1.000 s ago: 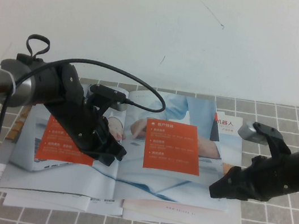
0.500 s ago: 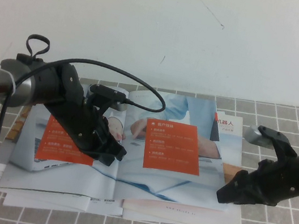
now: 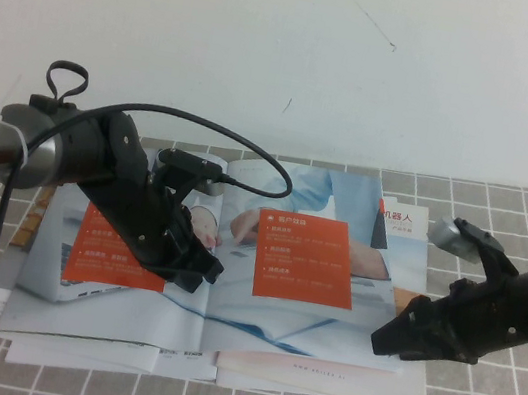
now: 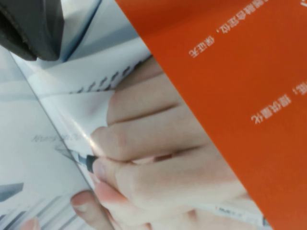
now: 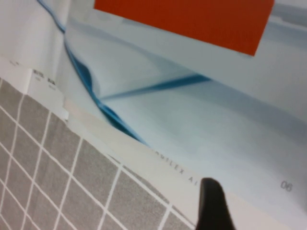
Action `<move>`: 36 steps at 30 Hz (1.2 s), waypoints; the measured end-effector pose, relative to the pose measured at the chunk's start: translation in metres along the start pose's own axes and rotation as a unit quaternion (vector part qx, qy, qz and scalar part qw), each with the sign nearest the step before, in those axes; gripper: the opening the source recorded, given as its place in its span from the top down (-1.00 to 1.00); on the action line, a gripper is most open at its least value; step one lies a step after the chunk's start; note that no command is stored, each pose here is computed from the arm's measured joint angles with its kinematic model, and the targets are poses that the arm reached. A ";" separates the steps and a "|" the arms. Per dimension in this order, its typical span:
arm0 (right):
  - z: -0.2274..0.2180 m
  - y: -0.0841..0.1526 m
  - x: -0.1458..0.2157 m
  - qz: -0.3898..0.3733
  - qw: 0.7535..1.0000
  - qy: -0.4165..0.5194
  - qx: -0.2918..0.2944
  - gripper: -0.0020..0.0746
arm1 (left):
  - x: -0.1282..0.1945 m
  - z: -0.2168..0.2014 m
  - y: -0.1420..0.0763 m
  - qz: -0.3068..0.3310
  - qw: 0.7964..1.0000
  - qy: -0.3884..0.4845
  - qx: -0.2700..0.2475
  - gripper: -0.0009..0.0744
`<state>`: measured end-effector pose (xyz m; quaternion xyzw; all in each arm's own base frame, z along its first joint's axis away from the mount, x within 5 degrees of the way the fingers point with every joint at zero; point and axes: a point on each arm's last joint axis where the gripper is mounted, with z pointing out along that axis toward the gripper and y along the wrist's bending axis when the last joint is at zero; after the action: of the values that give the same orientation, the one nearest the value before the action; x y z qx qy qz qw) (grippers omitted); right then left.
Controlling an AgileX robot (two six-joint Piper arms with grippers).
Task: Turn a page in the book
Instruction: Open the closed book
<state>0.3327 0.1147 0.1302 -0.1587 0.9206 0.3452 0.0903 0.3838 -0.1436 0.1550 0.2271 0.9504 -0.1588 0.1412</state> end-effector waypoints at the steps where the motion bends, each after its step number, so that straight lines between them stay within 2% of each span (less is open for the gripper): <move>1: 0.000 0.001 -0.001 0.001 1.000 -0.004 -0.004 -0.12 | 0.000 0.000 0.000 0.000 1.000 0.000 0.000 0.99; 8: 0.000 0.003 -0.003 0.001 1.000 -0.015 -0.014 -0.12 | 0.000 0.000 0.000 0.000 1.000 0.000 0.000 0.99; 17: 0.000 -0.004 0.001 0.012 1.000 0.007 0.021 -0.12 | 0.000 0.000 0.000 0.000 1.000 0.000 0.000 0.99; 36: 0.000 -0.001 0.003 0.057 0.998 0.019 0.008 -0.12 | 0.000 0.000 0.000 0.000 1.000 0.000 0.000 0.99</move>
<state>0.3299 0.1130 0.1285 -0.1119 0.9324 0.3393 0.0546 0.3838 -0.1436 0.1550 0.2271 0.9504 -0.1588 0.1412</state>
